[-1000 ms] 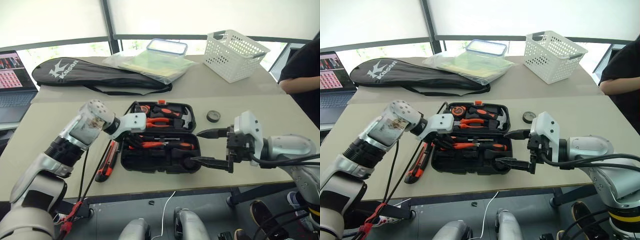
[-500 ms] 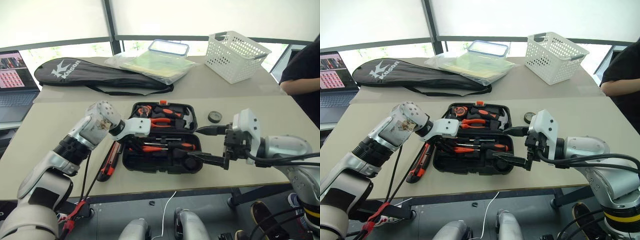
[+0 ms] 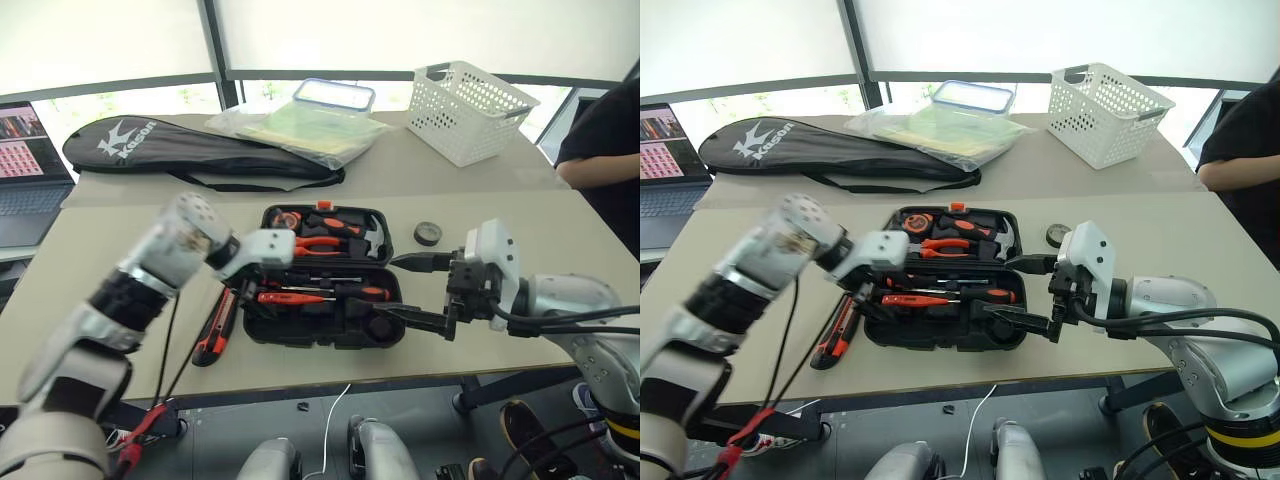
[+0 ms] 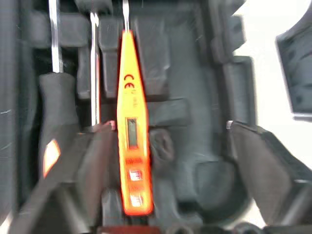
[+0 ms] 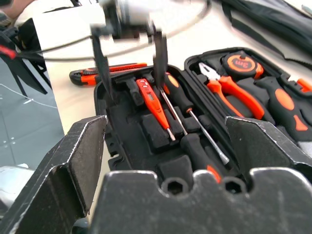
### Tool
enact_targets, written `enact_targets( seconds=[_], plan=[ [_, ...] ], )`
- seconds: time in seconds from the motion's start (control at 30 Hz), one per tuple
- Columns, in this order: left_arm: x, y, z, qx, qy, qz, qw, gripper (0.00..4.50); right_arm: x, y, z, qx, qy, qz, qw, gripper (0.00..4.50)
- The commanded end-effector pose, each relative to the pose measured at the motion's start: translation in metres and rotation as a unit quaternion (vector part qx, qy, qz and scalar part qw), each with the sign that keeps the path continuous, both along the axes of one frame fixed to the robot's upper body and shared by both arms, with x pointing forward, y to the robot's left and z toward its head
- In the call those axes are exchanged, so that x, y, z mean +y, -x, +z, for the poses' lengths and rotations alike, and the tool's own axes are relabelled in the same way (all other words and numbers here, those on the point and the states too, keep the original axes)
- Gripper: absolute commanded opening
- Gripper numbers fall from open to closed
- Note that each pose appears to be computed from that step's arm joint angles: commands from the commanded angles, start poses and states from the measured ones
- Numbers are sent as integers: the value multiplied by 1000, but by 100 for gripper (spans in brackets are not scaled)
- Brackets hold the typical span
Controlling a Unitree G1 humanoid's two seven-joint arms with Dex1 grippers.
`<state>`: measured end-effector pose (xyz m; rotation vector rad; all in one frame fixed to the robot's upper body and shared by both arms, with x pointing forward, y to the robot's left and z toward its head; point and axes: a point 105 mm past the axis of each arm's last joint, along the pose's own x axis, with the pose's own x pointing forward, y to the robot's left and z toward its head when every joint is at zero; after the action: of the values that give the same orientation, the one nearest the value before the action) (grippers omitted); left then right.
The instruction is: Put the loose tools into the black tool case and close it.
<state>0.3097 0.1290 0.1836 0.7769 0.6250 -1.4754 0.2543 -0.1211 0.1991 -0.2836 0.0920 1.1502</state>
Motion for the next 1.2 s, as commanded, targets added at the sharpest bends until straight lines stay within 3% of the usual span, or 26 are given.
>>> enact_targets(
  seconds=[0.03, 0.07, 0.17, 0.3, 0.43, 0.47, 0.53, 0.63, 0.93, 1.2],
  plan=[
    [-1, 9, 22, -4, 70, -11, 997, 399, 0, 4, 11, -26, -4, 5, 1000, 450],
    [-1, 7, 25, -8, 92, -6, 996, 399, 0, 3, 10, -26, -3, 5, 1000, 450],
    [-4, -11, 11, -34, 177, 32, 983, 322, 1, 3, 9, -25, 2, 8, 1000, 450],
    [-9, -22, -13, -29, 237, 78, 968, 168, 2, 4, 9, -24, 5, 13, 1000, 450],
    [-13, -19, -32, -33, 260, 84, 961, 21, 1, 5, 10, -24, 6, 14, 1000, 450],
    [-13, -19, -35, -34, 265, 91, 959, 5, 1, 5, 10, -24, 7, 13, 1000, 450],
    [-13, -20, -38, -35, 269, 100, 957, 5, 0, 5, 10, -23, 7, 12, 1000, 450],
    [-9, -20, -61, -57, 219, 97, 969, 5, 0, 5, 9, -21, 9, 11, 1000, 450],
    [1, -21, -85, -72, 175, 92, 978, 5, 1, 0, 10, -18, 1, 6, 1000, 450],
    [9, -23, -77, -76, 194, 112, 971, 5, 3, -1, 11, -18, 0, 8, 1000, 450]
  ],
)
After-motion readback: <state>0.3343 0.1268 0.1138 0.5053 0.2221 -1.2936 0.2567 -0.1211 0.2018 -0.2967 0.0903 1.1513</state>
